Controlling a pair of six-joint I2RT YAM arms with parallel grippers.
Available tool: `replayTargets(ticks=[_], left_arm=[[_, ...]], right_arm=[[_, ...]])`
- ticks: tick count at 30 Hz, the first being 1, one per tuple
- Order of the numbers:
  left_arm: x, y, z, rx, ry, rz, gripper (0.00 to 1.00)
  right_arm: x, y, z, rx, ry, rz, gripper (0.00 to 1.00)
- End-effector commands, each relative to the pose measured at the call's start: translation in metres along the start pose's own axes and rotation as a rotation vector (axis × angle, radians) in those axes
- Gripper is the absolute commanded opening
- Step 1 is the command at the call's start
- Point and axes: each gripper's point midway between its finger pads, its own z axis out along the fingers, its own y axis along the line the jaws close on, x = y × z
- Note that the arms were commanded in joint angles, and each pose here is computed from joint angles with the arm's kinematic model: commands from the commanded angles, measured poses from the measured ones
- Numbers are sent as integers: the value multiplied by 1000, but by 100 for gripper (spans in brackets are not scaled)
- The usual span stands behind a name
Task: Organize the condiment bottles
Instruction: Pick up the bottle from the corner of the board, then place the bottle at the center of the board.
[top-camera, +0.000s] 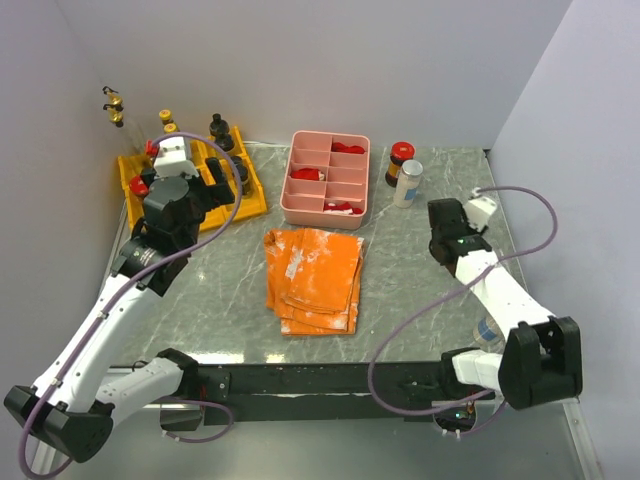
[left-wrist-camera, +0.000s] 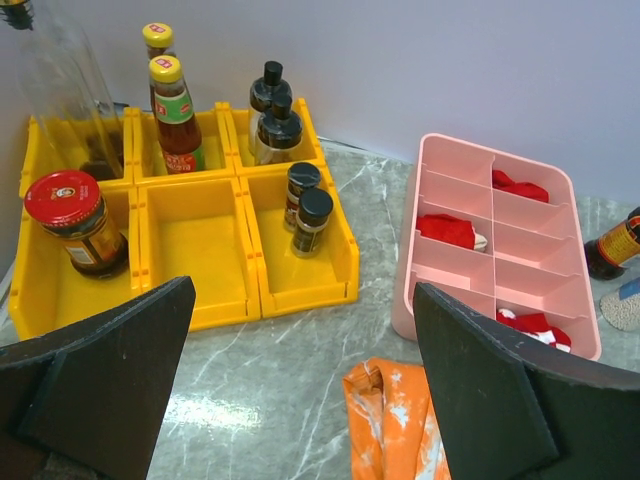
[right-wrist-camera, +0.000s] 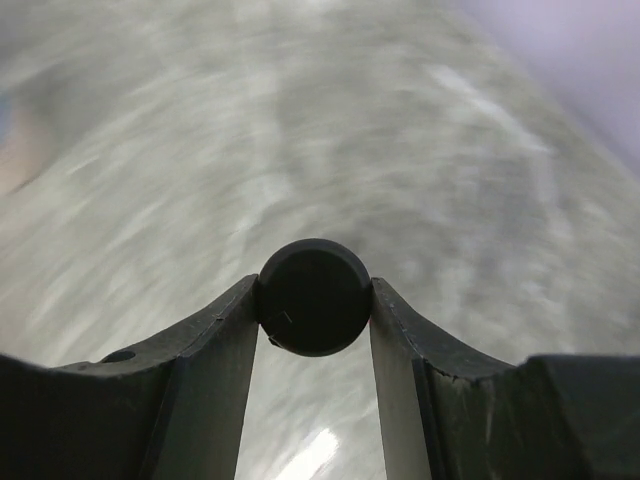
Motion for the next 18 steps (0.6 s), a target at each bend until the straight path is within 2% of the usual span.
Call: replayTargets(ticks=[1,5,11,12,15,18], left_arm=[[-19,5,-7,-14,-70,-17,96],[-25,6,-15,-1,-87,-46,97],[-49,12,-57,53,-119,-152,96],[-46,11,-65,83,-96,-156,96],[-57,10,-98,174,-128,-230,96],[-59,11,-125,245,-139,-277,96]], right_arm=[[-14,73,-58,-388,-57,-91,16],[-2,134,-132,-699,-43,-163,16],[24,206,-225,-900,-25,-305,15],[38,217,-251,-966,-14,-340,15],[63,248,-298,-1072,2,-388,15],[86,279,-328,-1121,9,-450,15]])
